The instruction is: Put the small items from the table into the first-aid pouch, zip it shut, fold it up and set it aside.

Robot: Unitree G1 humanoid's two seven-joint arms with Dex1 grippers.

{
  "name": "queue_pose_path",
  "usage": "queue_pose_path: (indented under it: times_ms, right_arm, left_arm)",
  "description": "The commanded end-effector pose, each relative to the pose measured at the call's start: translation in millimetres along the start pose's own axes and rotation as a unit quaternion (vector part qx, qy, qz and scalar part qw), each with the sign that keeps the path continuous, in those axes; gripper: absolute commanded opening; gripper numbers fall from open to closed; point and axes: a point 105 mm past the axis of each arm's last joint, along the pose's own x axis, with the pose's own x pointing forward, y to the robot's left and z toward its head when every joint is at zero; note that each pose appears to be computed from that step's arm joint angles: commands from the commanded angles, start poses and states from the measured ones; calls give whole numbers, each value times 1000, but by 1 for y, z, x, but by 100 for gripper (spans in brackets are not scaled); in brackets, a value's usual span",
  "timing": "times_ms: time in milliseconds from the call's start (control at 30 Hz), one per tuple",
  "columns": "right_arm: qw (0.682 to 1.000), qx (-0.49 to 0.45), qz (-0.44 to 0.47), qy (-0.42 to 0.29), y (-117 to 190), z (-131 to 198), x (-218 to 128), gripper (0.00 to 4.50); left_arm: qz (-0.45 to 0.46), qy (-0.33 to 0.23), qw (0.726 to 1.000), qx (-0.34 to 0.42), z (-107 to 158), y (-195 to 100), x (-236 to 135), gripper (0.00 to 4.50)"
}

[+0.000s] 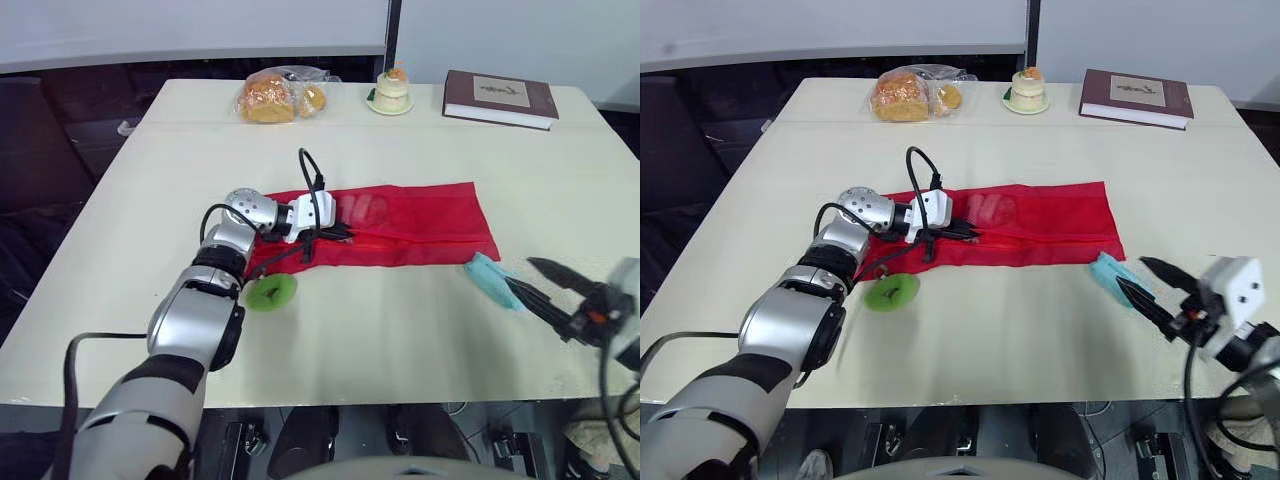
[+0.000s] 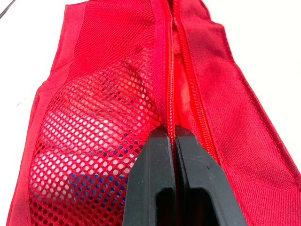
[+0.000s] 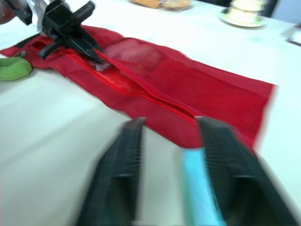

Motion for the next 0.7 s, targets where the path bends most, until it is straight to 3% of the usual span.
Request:
queue_pose_path:
  times_ms: [33,67,100,333,700]
  right_arm:
    - [999,-30,11,-20,5,21,-16,375]
    - [999,-27,12,-18,6,22,-21,436]
    - [999,-26,12,-16,7,23,-25,447]
    - [1000,-14,6,-22,13,29,-41,447]
    - [999,1,35,-31,23,32,-32,447]
  left_arm:
    - [23,-2,1000,0,0,7,-16,0]
    - [25,-1,1000,-3,-1,8,-19,0]
    - [26,1,1000,-4,-2,7,-22,0]
    - [33,6,999,-18,-11,0,-40,0]
    - [59,30,996,-54,-21,-4,-72,0]
